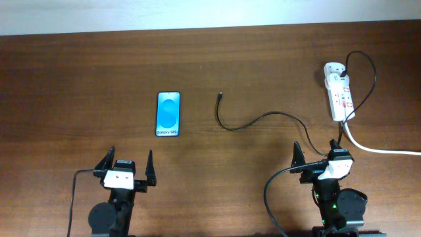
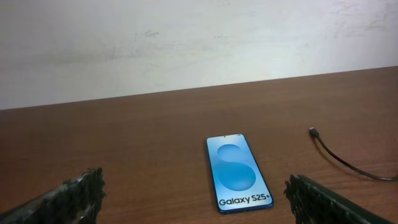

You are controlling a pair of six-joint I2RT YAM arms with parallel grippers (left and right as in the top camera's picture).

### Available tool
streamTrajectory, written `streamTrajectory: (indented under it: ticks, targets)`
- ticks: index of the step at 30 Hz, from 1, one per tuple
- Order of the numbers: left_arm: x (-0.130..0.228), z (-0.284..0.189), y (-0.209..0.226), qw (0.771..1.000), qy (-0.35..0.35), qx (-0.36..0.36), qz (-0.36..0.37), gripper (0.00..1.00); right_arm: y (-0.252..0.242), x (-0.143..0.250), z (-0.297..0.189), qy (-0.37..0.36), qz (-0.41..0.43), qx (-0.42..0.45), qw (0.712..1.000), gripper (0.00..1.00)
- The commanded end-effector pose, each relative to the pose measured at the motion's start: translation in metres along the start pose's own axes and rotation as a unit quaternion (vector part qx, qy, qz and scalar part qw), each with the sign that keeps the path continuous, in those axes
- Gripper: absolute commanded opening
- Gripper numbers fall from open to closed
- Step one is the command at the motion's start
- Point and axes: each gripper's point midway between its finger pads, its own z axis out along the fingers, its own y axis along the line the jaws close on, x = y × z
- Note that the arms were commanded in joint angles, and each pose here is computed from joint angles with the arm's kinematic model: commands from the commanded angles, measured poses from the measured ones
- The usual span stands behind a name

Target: Plug charger to phone and switch on socket

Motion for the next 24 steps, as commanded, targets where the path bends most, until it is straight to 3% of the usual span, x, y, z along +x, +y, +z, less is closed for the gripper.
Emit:
streamTrajectory:
  ticks: [1, 20, 24]
  targets:
    - [0.001, 0.000, 0.000, 1.000, 0.000, 0.002, 0.008, 0.99, 0.001, 0.005, 0.001, 0.008, 0.003, -0.002, 1.000, 0.98]
    - [0.001, 0.000, 0.001, 1.000, 0.000, -0.001, 0.008, 0.99, 0.001, 0.005, 0.001, 0.009, 0.003, -0.002, 1.000, 0.98]
    - [-0.016, -0.002, -0.017, 0.998, -0.038, 0.053, 0.012, 0.99, 0.001, 0.005, 0.001, 0.009, 0.003, -0.002, 1.000, 0.98]
